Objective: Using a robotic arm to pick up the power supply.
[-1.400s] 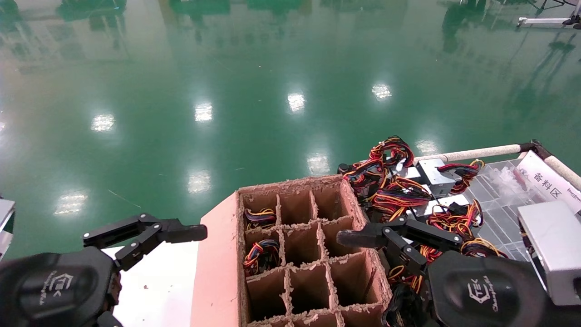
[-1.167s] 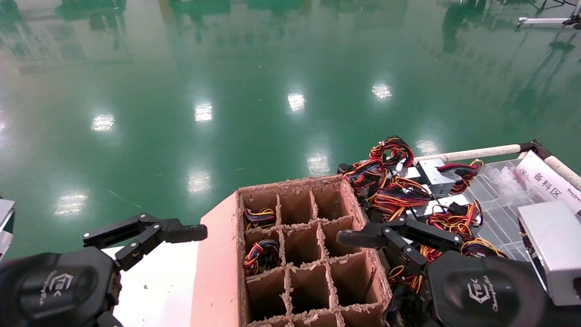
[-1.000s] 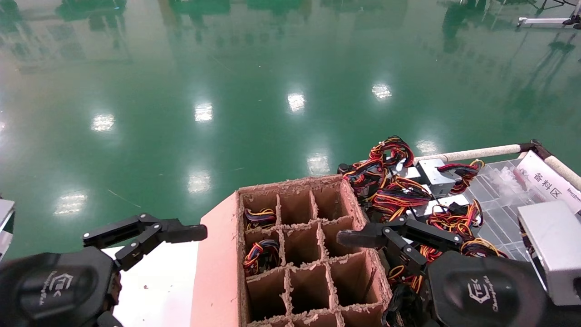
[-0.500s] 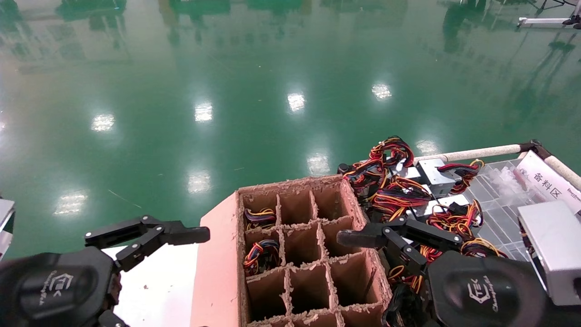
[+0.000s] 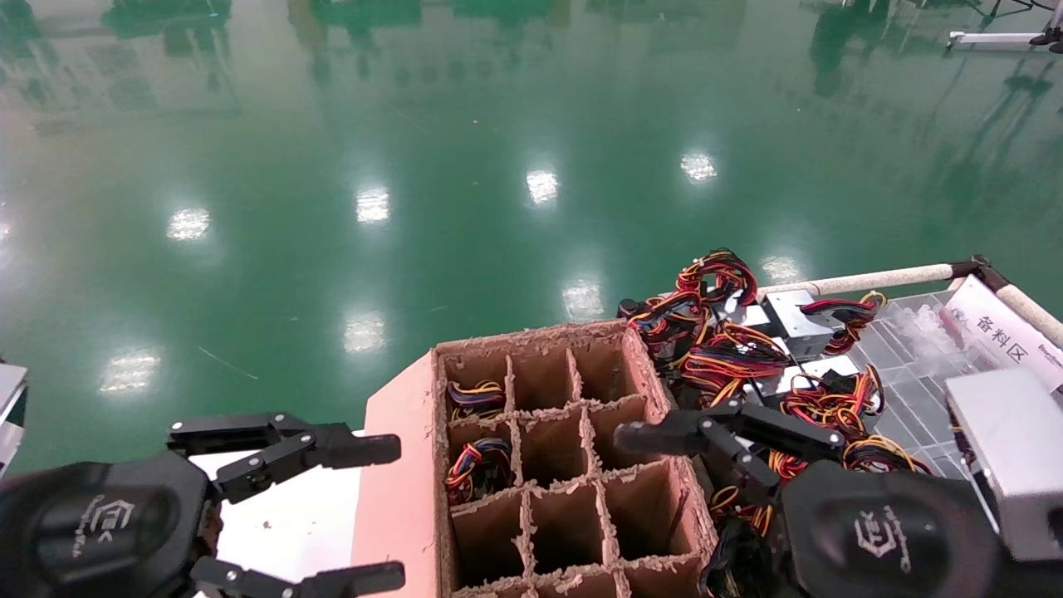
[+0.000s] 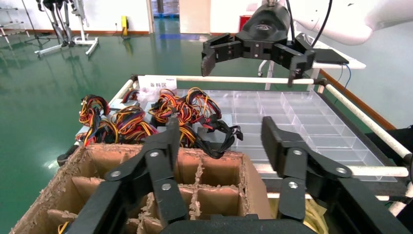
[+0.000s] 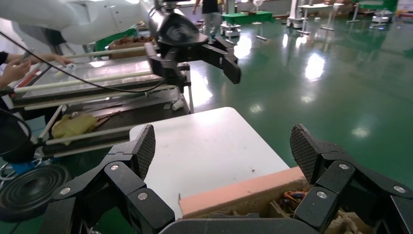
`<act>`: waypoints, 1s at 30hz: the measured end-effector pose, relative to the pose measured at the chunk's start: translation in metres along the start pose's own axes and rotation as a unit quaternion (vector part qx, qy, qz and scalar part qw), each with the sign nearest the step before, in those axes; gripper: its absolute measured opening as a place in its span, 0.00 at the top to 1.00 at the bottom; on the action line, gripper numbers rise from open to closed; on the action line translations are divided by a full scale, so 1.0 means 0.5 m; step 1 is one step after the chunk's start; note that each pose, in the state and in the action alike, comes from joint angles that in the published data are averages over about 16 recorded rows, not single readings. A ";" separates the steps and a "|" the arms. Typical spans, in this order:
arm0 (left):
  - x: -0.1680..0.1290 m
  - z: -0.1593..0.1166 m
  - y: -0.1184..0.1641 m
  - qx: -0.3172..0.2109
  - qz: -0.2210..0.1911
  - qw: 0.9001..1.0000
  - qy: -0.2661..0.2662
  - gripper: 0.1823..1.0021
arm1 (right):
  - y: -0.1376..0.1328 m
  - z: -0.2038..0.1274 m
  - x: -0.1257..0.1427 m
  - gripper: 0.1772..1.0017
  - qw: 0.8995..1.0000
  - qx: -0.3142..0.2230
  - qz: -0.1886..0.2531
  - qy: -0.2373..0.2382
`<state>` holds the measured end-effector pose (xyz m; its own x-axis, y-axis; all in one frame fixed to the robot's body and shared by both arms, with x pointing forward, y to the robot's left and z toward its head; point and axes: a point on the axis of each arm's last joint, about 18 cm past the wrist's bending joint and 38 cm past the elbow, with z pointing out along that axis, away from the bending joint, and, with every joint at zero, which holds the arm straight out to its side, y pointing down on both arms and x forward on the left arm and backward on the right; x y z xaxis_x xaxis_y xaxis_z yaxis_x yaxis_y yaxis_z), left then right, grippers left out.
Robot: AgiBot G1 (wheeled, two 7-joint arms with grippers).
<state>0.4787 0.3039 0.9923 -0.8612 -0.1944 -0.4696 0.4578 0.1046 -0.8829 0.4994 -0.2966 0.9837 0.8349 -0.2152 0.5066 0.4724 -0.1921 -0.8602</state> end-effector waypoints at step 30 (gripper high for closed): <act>0.000 0.000 0.000 0.000 0.000 1.000 0.000 0.96 | 0.151 0.343 0.222 0.02 0.957 -0.183 -0.223 0.025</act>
<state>0.4787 0.3040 0.9923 -0.8612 -0.1944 -0.4696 0.4578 0.1046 -0.8829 0.6765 -0.1708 0.9650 0.5549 -0.0784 0.8282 0.6396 -0.5964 -0.4850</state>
